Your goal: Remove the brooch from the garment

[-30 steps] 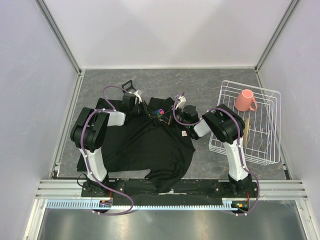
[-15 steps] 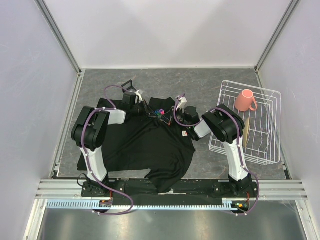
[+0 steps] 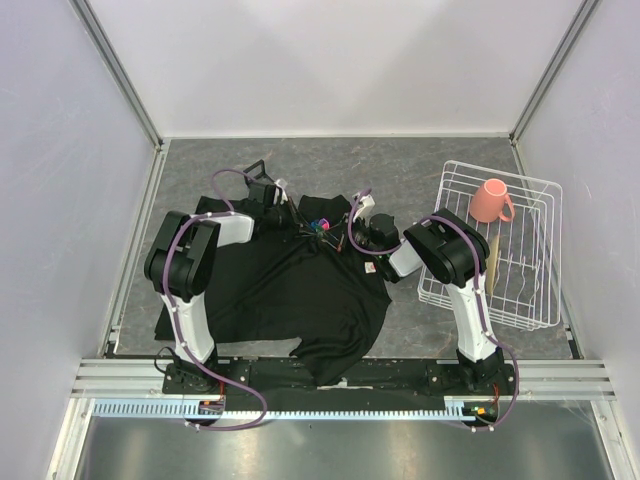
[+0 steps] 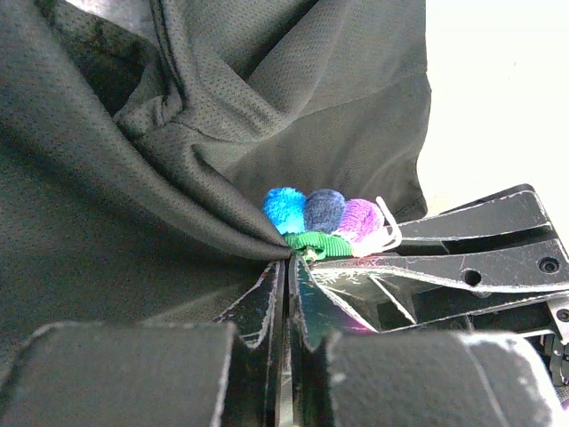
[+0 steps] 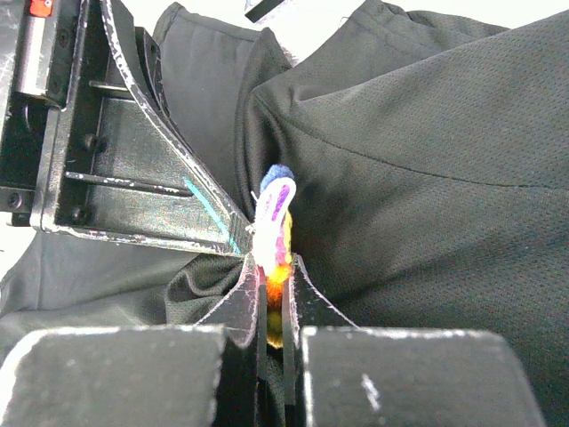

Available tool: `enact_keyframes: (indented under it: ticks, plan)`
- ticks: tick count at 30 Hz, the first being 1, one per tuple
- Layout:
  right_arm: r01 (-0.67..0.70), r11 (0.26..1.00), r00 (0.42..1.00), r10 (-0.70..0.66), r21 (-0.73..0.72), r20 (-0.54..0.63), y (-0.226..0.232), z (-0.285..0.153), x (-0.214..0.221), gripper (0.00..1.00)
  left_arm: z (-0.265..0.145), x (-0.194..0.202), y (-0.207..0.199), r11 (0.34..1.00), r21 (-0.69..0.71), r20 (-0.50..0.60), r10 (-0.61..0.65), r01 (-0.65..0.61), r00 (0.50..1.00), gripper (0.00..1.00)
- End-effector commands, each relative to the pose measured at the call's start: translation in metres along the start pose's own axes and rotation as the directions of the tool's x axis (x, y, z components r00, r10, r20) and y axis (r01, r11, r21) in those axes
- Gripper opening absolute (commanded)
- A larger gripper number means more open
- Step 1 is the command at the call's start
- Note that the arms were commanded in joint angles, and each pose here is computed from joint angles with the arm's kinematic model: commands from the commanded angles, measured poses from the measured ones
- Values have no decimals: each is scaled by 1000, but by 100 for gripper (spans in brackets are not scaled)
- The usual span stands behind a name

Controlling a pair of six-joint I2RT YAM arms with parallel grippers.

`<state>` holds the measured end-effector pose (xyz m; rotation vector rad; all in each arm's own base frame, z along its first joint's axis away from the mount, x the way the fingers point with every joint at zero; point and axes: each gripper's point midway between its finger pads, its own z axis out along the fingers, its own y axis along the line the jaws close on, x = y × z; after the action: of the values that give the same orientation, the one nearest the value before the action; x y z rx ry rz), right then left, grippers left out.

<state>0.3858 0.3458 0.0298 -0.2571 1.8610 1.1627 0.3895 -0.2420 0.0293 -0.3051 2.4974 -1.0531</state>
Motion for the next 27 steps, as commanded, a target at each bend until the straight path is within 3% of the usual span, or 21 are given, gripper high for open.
enact_keyframes:
  ticks: [1, 3, 5, 8, 11, 20, 27]
  plan:
    - [105, 947, 994, -91, -303, 59, 87, -2, -23, 0, 19, -1, 44, 985, -174, 33, 16, -10, 999, 7]
    - [94, 957, 995, -84, -276, 46, 82, 2, -24, 4, 19, -1, 44, 986, -169, 34, 18, -12, 999, 8]
    - [66, 975, 998, -63, -211, 20, 70, 5, -20, 22, 19, 0, 44, 986, -167, 34, 18, -12, 999, 9]
    - [49, 990, 999, -50, -133, -8, 56, 8, -16, 35, 18, -1, 44, 986, -164, 38, 19, -13, 999, 9]
    - [37, 996, 999, -38, -87, -15, 46, 8, -13, 41, 18, 0, 43, 987, -159, 39, 18, -11, 999, 9]
    - [26, 999, 1000, -26, -22, -16, 29, 14, -17, 39, 16, 0, 33, 993, -111, 48, 50, -44, 998, 11]
    - [7, 999, 1000, -7, 37, 5, 12, 13, -31, 47, 14, 2, 31, 993, -104, 53, 61, -55, 997, 14]
